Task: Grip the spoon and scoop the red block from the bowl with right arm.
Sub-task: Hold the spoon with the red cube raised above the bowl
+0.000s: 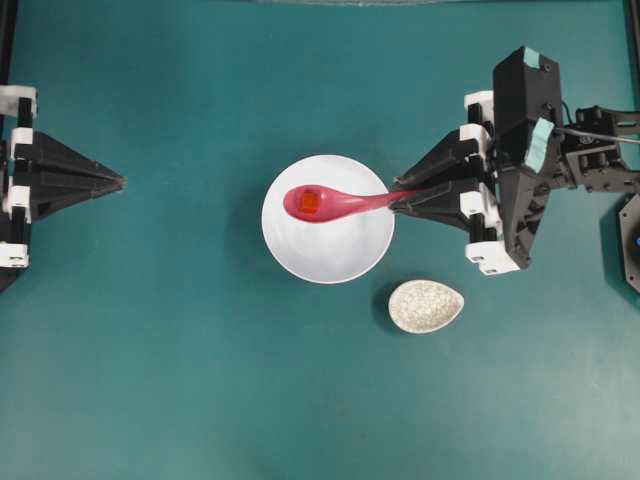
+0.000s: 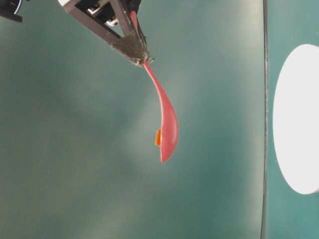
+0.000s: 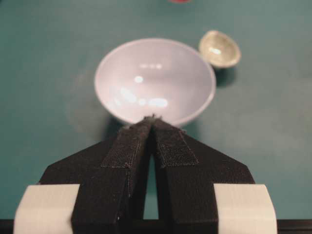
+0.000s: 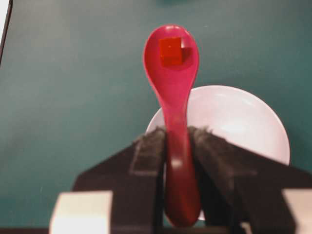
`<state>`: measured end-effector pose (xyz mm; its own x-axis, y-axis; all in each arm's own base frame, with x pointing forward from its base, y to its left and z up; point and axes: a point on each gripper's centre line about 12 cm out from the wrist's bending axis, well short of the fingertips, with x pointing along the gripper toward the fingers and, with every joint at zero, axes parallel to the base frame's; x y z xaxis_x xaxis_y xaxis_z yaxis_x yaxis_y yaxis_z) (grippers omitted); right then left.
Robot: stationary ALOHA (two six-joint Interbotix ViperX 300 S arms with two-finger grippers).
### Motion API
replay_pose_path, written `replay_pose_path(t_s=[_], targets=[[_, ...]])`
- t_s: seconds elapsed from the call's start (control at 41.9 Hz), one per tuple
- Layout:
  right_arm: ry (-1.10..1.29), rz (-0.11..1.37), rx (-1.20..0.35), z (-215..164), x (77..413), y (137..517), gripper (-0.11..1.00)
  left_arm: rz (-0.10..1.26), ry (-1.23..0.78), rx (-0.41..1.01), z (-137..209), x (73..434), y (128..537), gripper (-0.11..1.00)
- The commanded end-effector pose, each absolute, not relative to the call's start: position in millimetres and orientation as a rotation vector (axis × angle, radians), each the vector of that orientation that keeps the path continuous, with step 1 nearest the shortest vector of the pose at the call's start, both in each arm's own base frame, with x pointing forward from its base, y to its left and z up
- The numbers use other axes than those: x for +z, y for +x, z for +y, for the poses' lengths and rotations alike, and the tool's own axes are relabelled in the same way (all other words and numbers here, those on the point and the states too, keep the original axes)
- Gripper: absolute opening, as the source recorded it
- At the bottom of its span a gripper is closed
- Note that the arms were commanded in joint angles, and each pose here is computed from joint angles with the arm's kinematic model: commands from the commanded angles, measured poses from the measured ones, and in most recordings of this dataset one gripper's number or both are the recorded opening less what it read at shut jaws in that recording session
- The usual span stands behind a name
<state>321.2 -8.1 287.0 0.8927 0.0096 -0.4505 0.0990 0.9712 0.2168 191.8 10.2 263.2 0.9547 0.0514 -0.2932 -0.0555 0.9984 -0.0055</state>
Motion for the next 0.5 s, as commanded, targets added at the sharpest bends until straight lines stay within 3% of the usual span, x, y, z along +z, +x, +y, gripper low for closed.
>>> replay_pose_path(t_s=[0.0,0.478], targets=[[0.236,0.421,-0.040,-7.3,303.2,322.3,0.24,0.270,-0.010,0.054,10.3,273.2,193.7,0.01],[0.236,0.416,-0.040,-7.5,303.7,322.6,0.24,0.276,-0.007,0.054,10.4,272.0,194.6,0.00]])
